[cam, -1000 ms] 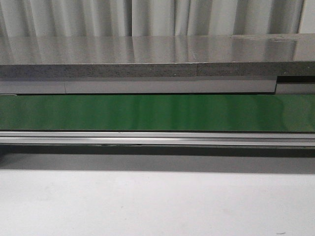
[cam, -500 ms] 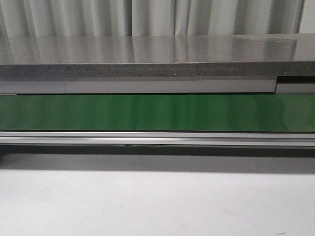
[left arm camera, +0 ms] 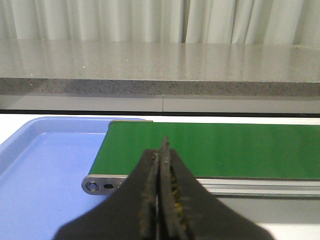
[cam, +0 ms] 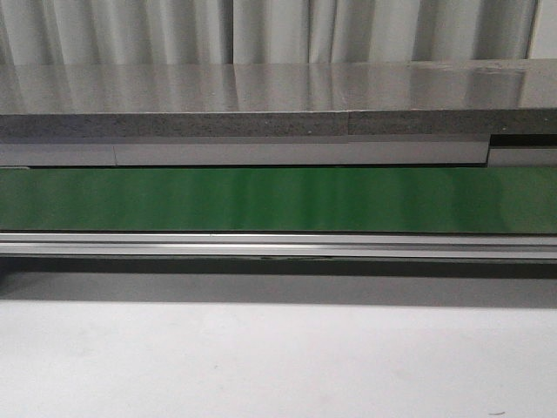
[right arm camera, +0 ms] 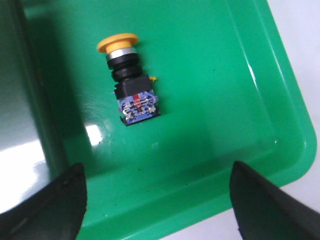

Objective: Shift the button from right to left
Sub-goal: 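Lower the right gripper and close it around the button's black body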

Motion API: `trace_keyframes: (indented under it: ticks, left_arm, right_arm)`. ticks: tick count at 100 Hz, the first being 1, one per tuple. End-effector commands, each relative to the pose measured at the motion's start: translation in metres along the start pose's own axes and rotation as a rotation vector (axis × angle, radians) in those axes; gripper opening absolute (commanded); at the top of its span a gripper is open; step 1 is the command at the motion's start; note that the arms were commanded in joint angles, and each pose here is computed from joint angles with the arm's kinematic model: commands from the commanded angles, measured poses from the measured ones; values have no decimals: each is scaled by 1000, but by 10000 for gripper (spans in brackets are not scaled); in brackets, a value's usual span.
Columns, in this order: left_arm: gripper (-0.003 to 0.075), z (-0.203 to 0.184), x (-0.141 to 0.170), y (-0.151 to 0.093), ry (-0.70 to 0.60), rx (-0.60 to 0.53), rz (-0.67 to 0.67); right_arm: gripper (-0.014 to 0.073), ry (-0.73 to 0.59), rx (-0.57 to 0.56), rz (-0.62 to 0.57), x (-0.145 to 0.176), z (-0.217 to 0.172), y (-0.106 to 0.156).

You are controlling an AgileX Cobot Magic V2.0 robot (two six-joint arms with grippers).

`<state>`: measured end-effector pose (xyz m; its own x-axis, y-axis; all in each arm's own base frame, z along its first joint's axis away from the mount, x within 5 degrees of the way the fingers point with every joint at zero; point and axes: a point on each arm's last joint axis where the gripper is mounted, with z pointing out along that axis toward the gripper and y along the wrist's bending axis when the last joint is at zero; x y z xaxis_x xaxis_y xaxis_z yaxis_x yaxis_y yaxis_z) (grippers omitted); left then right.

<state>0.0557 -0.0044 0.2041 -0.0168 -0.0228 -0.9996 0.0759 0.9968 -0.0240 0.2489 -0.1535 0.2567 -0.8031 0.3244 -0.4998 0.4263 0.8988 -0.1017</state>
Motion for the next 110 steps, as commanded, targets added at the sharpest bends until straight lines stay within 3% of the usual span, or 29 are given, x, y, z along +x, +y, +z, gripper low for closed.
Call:
trace_keyframes:
  ticks: [1,43,81,90,110]
  left_arm:
    - [-20,0,7,0,-60,-2,-6]
    - [-20,0,7,0,-60,-2,-6]
    - [-20,0,7,0,-60,-2,-6]
    - [-20,0,7,0,-60,-2,-6]
    - [-20,0,7,0,-60,-2,-6]
  right_arm:
    - [573,-84,-1,5,-18,-2,-6]
    - [573,17,-87,65,-49,62,-9]
    - [566,119,-137,116,-47,102,-4]
    - [503,125,-138,119,-46,107,-4]
    - [241,116,-143,133,-46,110,-3]
